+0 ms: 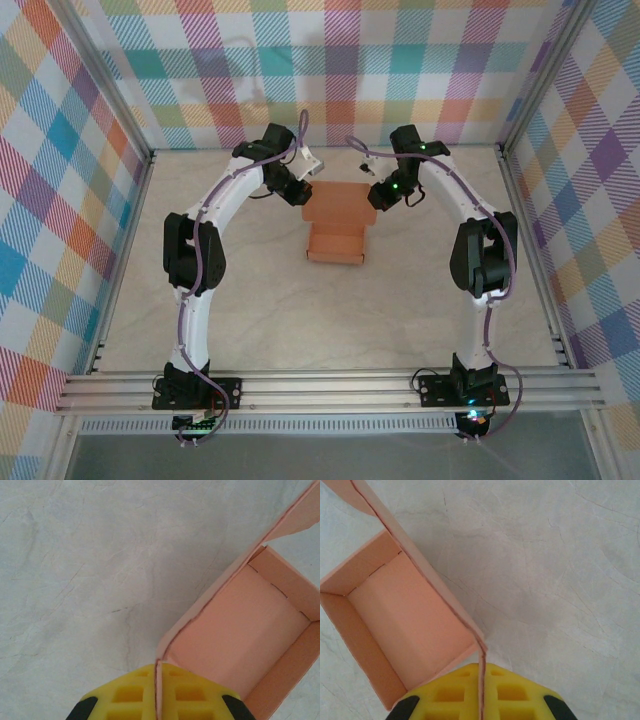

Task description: Fold the paper box

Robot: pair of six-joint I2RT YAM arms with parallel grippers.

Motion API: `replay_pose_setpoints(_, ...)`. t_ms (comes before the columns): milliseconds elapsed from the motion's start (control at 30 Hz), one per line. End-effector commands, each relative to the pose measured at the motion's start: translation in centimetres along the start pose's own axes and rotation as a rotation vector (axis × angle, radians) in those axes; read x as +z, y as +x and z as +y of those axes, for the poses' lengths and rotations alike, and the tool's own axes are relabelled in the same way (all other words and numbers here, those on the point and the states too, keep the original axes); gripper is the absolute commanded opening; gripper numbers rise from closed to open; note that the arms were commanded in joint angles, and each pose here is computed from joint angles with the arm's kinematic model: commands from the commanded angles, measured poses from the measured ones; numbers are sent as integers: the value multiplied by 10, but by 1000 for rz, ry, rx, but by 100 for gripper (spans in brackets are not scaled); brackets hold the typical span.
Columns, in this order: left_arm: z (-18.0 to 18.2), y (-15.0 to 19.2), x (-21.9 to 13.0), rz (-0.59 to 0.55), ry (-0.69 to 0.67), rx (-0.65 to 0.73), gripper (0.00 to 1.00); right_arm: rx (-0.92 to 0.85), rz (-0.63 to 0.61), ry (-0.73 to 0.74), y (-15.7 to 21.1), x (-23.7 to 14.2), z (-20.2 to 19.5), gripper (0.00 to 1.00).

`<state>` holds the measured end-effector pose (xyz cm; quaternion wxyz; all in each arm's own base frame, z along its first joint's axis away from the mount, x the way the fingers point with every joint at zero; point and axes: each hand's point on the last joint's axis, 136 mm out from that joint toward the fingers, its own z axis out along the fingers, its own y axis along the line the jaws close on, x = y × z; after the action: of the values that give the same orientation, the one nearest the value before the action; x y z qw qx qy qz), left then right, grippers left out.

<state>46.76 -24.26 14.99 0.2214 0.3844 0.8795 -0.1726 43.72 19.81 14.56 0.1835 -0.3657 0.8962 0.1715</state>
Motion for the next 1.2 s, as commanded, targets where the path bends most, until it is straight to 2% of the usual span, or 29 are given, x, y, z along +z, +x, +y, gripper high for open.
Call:
replay_pose_setpoints(0, -5, -7, -18, -38, 7, -44, 0, 21, -54, 53, -13, -17, 1, 0)
replay_pose_setpoints(333, 1, -14, -26, -126, -109, -191, 0, 150, -205, 295, -27, -30, -12, 0)
replay_pose_setpoints(567, -19, -22, -16, -140, -177, -154, 0, 271, -314, 319, -29, -43, -2, 0)
replay_pose_setpoints(733, -31, -27, -8, -153, -226, -174, 0, 366, -363, 336, -22, -44, -3, 0)
replay_pose_setpoints(900, -34, -33, -6, -205, -262, -289, 0, 423, -392, 350, -17, -38, -2, 0)
replay_pose_setpoints(1167, -38, -39, -6, -331, -216, -480, 0, 458, -438, 433, -11, -41, -3, 0)
